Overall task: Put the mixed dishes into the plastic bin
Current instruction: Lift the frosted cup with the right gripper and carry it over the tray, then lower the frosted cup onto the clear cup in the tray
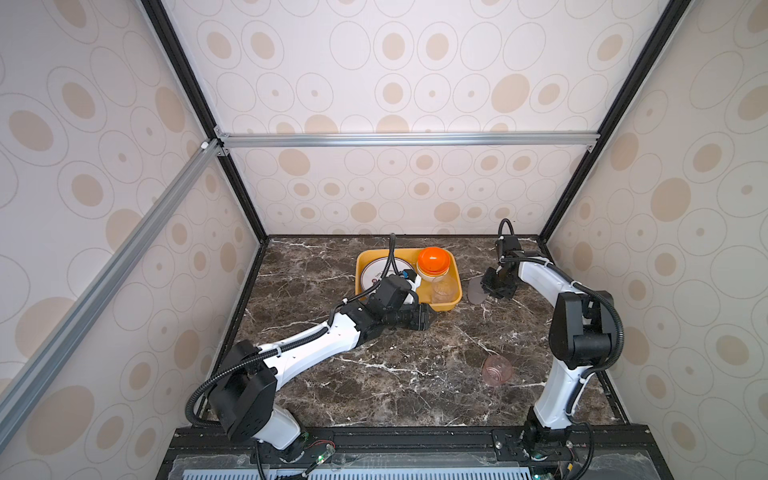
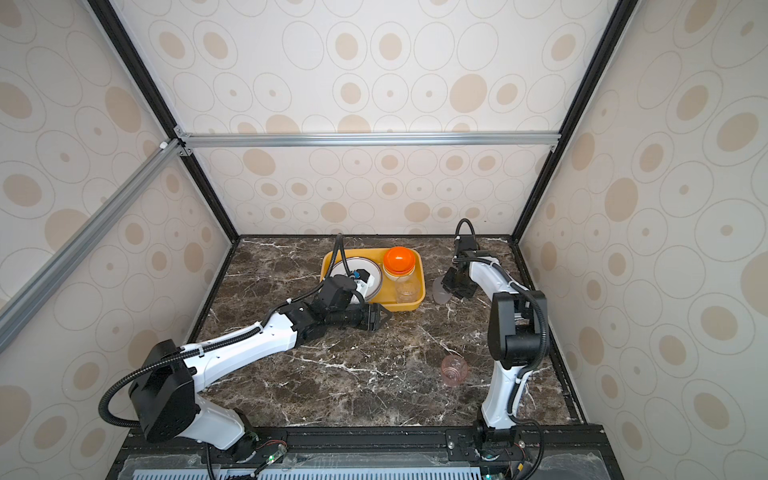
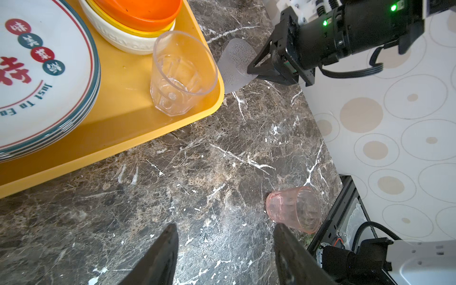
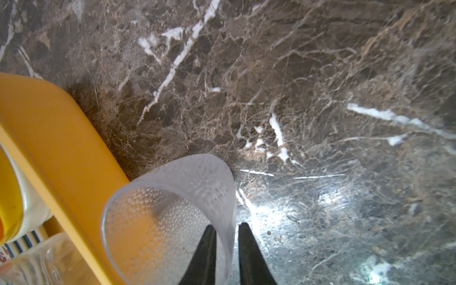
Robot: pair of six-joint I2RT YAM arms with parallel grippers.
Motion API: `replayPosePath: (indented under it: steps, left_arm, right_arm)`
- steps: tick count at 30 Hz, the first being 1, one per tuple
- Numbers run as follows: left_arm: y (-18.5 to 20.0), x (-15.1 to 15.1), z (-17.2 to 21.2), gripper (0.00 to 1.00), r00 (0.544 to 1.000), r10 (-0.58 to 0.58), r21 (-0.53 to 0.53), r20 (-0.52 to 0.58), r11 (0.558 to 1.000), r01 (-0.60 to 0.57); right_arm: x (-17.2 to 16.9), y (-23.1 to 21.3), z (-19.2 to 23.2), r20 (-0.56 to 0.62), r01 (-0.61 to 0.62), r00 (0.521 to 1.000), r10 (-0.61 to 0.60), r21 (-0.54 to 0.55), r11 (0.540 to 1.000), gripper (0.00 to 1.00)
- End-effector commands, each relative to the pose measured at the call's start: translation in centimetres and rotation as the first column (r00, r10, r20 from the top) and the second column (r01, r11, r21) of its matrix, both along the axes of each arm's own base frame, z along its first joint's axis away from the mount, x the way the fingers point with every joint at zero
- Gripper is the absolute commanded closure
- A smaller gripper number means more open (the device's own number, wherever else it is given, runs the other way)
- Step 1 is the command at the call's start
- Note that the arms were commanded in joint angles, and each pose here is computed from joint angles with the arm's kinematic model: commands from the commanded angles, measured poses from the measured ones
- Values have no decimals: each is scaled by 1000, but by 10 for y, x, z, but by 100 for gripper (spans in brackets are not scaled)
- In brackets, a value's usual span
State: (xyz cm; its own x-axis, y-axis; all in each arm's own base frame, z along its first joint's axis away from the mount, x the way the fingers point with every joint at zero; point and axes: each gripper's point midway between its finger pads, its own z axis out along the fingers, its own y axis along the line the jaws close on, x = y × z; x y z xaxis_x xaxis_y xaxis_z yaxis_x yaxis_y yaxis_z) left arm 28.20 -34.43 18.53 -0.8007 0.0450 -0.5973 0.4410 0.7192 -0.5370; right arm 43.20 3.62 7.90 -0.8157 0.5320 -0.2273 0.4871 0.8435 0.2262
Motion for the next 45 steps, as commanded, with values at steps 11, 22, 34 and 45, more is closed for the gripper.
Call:
replayPosePath:
  steps: [11,22,34,45]
  left_arm:
    - [-2,1,11,39,999,2,-4,35,1000,-2]
    - [10,3,11,38,997,54,-1,50,999,-54]
    - [31,12,15,37,989,138,-28,51,990,-137]
    - [55,17,16,35,979,202,-68,34,977,-200]
  right_arm:
    - [-11,-7,17,9,-18,1000,18,-36,999,93]
    - [-28,-3,53,49,-65,997,67,-27,997,94]
    - [-40,20,91,95,-180,979,179,8,984,94]
    - [-40,52,112,119,-282,953,277,24,959,94]
